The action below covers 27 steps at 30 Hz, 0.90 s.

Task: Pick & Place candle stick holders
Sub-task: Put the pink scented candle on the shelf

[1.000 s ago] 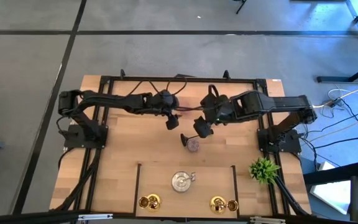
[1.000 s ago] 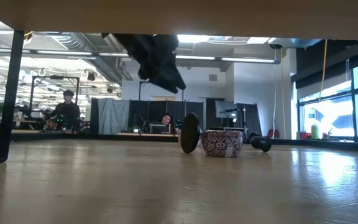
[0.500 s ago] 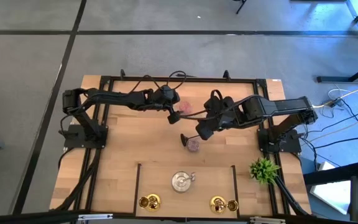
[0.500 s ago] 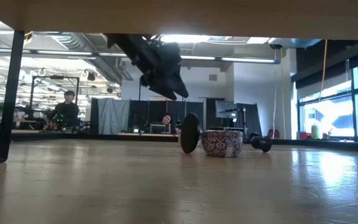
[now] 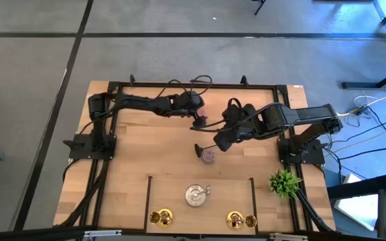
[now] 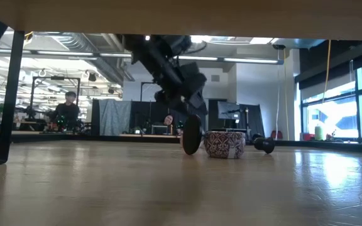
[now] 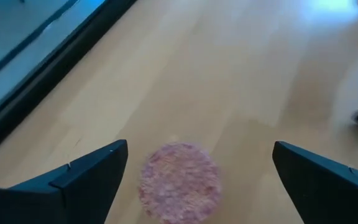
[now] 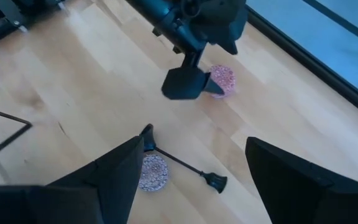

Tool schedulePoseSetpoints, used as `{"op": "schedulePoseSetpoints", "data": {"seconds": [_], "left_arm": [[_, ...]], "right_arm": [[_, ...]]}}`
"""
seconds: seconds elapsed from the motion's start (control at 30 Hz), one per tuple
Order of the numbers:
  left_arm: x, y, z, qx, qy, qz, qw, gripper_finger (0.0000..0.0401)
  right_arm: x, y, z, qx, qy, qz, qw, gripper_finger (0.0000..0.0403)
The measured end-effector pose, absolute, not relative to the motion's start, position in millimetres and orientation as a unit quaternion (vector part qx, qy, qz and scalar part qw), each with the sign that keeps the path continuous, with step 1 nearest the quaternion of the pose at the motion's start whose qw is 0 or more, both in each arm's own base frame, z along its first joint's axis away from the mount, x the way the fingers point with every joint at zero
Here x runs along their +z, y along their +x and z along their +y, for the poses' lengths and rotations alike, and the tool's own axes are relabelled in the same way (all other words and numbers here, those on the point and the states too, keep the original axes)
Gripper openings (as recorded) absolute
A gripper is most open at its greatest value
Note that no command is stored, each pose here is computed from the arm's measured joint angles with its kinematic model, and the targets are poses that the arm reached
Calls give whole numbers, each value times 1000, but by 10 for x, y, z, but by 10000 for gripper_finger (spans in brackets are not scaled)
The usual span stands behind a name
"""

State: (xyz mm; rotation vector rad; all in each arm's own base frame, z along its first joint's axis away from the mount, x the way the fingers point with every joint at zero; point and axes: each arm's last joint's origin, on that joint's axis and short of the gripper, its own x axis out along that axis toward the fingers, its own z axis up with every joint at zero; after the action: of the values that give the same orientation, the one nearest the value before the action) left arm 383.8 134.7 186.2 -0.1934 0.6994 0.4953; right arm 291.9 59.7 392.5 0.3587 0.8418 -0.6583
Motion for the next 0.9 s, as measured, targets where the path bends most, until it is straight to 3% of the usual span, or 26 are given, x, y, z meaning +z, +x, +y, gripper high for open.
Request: {"op": "schedulePoseSetpoints", "data": {"seconds": [0.57, 0.9], "left_arm": [[1682, 3742, 1509, 282, -133, 380, 871, 400], [1694, 3848, 1371, 270, -108, 359, 887, 400]], "right_arm": [[3913, 2885, 582, -325, 161, 407, 838, 286], [3919, 2900, 586, -323, 166, 401, 841, 287]]}}
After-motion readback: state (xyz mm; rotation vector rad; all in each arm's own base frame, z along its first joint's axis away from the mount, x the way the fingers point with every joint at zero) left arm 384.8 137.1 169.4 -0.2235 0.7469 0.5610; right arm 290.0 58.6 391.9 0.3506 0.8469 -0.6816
